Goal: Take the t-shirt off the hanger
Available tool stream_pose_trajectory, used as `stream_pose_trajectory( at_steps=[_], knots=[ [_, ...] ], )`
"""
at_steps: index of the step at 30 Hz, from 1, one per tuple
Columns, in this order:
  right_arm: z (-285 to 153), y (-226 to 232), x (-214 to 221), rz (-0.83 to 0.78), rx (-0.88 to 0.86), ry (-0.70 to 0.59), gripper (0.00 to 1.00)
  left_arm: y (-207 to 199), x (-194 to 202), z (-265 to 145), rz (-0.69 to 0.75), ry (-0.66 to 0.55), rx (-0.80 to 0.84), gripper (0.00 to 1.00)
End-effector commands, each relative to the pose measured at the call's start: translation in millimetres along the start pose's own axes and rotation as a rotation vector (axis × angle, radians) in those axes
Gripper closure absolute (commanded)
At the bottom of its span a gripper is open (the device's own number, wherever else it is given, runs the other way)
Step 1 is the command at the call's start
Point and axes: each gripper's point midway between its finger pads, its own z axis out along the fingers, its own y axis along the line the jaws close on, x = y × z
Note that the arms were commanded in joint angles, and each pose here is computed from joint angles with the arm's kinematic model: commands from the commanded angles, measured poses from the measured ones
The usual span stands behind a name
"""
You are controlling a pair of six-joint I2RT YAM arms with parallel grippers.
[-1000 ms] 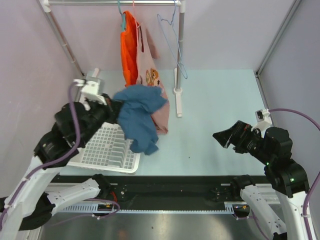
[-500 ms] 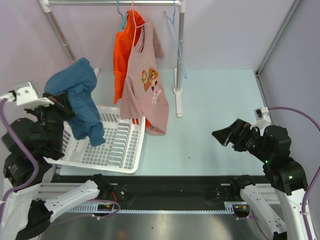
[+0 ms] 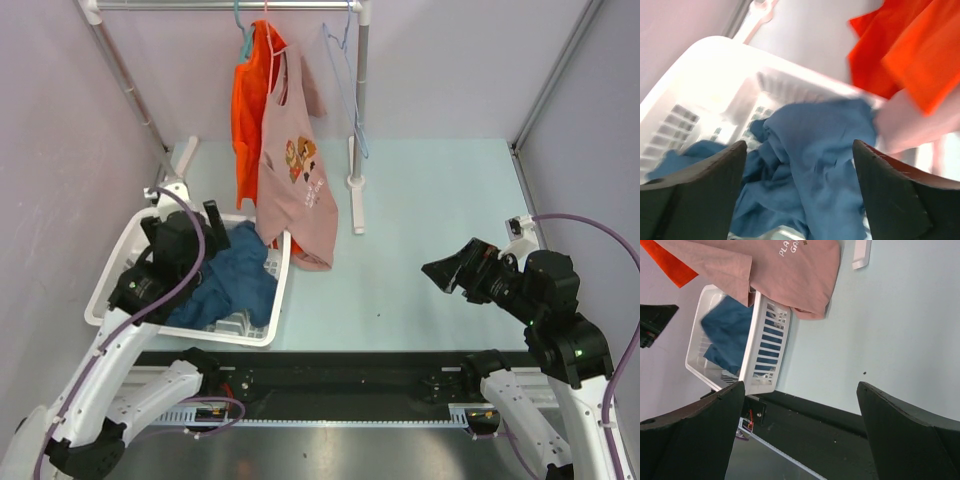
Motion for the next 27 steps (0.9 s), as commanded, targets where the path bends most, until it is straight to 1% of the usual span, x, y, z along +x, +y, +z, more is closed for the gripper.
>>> stream_pose_trajectory(
  at_steps=[1,2,3,4,5,6,7,8,9,10,11,12,13,14,15,16,17,19,20,21,22,23,25,26,27],
  knots=[
    [3.4,4.4,-3.7,-0.013,-0.025,-0.007,0.00,-31.7,-79.2,-33.9,-0.150,-0.155,0.222,0.07],
    [3.8,5.1,-4.4,-0.014,-0.028,-0.009,0.01,-37.0,-91.8,-41.0,-0.147,-0.184,0.267,0.08],
    [4.5,4.7,-4.5,-0.010,-0.026,-0.009,0.00,-47.3,-116.4,-53.6,-0.178,-0.243,0.343,0.09],
    [4.9,5.3,-4.7,-0.012,-0.029,-0.008,0.00,-55.7,-128.9,-61.4,-0.188,-0.275,0.402,0.09],
    [4.9,5.4,-4.9,-0.014,-0.030,-0.009,0.00,-74.9,-142.1,-77.7,-0.175,-0.301,0.534,0.10],
    [5.6,5.1,-4.9,-0.013,-0.028,-0.007,0.00,-92.1,-157.4,-82.2,-0.180,-0.338,0.609,0.12],
    [5.7,5.5,-5.5,-0.015,-0.029,-0.008,0.01,-104.8,-165.5,-88.1,-0.175,-0.351,0.673,0.12],
    [6.0,5.3,-5.0,-0.016,-0.028,-0.005,0.00,-123.6,-178.4,-104.8,-0.160,-0.367,0.795,0.12],
    [6.4,6.0,-5.2,-0.016,-0.031,-0.003,0.00,-133.1,-189.8,-108.7,-0.165,-0.386,0.834,0.14],
    [6.7,6.0,-5.0,-0.015,-0.031,-0.001,0.00,-153.9,-189.6,-97.9,-0.150,-0.348,0.871,0.15],
    [6.3,7.3,-5.2,-0.016,-0.035,0.001,0.00,-160.9,-204.4,-107.5,-0.166,-0.365,0.917,0.16],
    [6.4,7.5,-5.5,-0.016,-0.035,0.001,0.00,-167.1,-212.9,-107.2,-0.172,-0.380,0.931,0.16],
    [5.7,8.5,-6.1,-0.017,-0.039,0.000,0.00,-180.5,-213.3,-92.4,-0.166,-0.360,0.926,0.16],
    [5.4,9.0,-6.3,-0.019,-0.041,-0.001,0.00,-182.5,-226.0,-94.5,-0.174,-0.387,0.928,0.16],
    [3.9,9.8,-6.0,-0.018,-0.043,-0.001,0.01,-185.7,-231.4,-86.2,-0.174,-0.392,0.906,0.16],
    [2.5,11.0,-7.4,-0.022,-0.043,-0.004,0.00,-196.4,-230.0,-70.6,-0.157,-0.371,0.889,0.16],
    [1.5,11.7,-8.0,-0.023,-0.045,-0.005,0.00,-197.9,-243.8,-71.5,-0.165,-0.394,0.887,0.16],
    [-1.4,12.9,-9.1,-0.030,-0.042,-0.007,0.00,-205.8,-249.0,-62.2,-0.156,-0.387,0.888,0.18],
    [-2.4,13.1,-9.0,-0.032,-0.042,-0.007,0.00,-213.5,-251.5,-48.6,-0.153,-0.365,0.873,0.18],
    [-3.1,12.8,-9.2,-0.032,-0.038,-0.007,0.00,-212.8,-254.2,-39.4,-0.164,-0.355,0.837,0.20],
    [-3.3,12.7,-9.5,-0.033,-0.036,-0.007,0.00,-212.7,-265.1,-39.6,-0.177,-0.367,0.827,0.20],
    [-4.6,13.6,-10.0,-0.036,-0.036,-0.007,0.00,-218.1,-259.1,-22.1,-0.171,-0.332,0.802,0.21],
    [-5.7,14.9,-10.4,-0.037,-0.040,-0.007,0.00,-220.2,-263.8,-11.9,-0.179,-0.333,0.784,0.21],
    [-6.6,15.5,-11.0,-0.036,-0.040,-0.010,0.00,-220.1,-259.4,6.4,-0.182,-0.312,0.739,0.21],
    [-6.6,16.1,-11.0,-0.038,-0.043,-0.009,0.00,-217.7,-260.3,12.5,-0.190,-0.307,0.717,0.22]
  ],
)
